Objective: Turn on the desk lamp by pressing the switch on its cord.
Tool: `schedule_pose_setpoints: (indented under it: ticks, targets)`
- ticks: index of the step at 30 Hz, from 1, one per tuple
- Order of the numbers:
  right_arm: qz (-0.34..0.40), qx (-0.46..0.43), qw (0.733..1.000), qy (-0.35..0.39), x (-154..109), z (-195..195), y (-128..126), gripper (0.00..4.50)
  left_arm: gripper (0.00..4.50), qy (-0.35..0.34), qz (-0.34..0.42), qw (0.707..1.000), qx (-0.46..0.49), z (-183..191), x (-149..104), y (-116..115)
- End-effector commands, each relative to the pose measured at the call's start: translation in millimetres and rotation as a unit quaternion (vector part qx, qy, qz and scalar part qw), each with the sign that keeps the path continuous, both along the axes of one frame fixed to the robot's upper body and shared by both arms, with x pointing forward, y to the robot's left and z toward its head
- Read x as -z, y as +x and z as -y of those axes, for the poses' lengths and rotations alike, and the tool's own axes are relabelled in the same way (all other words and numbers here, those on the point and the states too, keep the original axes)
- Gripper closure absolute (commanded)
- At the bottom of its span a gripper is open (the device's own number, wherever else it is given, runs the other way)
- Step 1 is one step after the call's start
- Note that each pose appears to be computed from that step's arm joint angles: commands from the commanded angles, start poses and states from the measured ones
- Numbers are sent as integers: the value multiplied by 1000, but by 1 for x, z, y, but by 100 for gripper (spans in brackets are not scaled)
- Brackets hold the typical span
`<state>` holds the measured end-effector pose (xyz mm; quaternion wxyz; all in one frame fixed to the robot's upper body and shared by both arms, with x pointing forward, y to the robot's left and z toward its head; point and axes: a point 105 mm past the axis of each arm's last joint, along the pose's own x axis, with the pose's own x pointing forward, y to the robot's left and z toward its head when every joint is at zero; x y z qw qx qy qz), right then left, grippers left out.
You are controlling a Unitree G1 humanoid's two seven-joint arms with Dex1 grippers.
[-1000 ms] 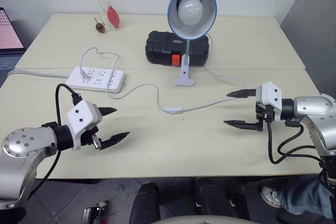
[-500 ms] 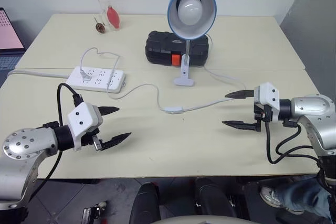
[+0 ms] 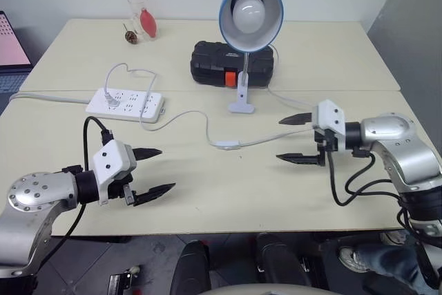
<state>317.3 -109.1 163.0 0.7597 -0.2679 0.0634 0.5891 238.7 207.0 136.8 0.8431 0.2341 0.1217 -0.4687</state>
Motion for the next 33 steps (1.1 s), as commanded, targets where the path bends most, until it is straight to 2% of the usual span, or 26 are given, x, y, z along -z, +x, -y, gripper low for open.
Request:
schedule_pose_setpoints:
  ticks: [1,10,29,33]
  targets:
    - [-8,-10,1000,-25,7,-19,9,0,9,4,18,1000,17,7,-5,0]
    - [-39,-16,999,-34,21,-63,28,0,9,9,15,999,27,11,1,-1]
    - [-44,-6,998,-50,41,-80,48,0,9,17,16,999,32,10,8,-1]
    - [-39,-13,997,-59,44,-80,49,75,0,20,18,999,30,9,9,0]
